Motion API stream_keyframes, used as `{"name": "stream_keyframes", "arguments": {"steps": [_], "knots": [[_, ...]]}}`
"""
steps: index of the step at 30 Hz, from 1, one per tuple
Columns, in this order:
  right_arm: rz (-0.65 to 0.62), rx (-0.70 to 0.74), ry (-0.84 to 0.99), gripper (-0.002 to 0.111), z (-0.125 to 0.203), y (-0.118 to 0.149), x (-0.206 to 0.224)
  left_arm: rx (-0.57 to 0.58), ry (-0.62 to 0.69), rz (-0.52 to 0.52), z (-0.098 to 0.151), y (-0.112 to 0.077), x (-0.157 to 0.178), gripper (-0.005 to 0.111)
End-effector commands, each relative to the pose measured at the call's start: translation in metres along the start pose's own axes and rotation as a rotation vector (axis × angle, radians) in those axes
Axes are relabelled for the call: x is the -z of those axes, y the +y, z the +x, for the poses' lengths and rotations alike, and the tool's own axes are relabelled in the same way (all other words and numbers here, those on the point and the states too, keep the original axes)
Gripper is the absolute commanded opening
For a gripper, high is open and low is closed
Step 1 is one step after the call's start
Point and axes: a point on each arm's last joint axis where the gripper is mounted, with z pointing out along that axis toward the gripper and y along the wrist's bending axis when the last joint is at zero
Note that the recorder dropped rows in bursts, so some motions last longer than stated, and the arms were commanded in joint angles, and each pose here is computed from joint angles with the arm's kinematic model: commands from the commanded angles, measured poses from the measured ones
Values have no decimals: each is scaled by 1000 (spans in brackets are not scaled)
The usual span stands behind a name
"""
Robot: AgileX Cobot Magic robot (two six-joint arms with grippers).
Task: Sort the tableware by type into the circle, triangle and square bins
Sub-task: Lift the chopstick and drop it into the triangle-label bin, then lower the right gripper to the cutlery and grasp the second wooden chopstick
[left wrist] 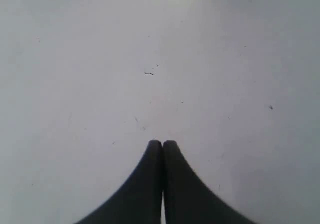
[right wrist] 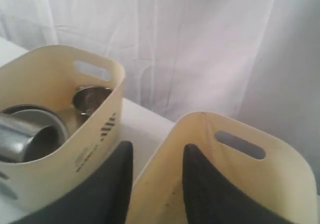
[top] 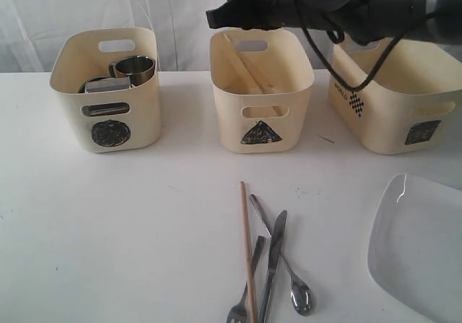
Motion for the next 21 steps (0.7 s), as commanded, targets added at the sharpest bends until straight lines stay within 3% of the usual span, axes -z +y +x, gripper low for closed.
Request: {"name": "stream_keyframes", "arguments": {"steps": [1, 8, 13, 18, 21], "knots": [[-160, 2, 65, 33, -18, 14, 32, 6, 18, 10, 4, -2, -1, 0], [-403, -47, 306, 24, -2, 35, 49, 6, 18, 10, 4, -2, -1, 0], [-590, -64, 534, 1, 18, 49, 60, 6, 18, 10, 4, -2, -1, 0], [-578, -119, 645, 0, 38, 60, 62, 6, 18, 10, 4, -2, -1, 0], [-503, -126, 697, 0, 53, 72, 60, 6, 18, 10, 4, -2, -1, 0]]}}
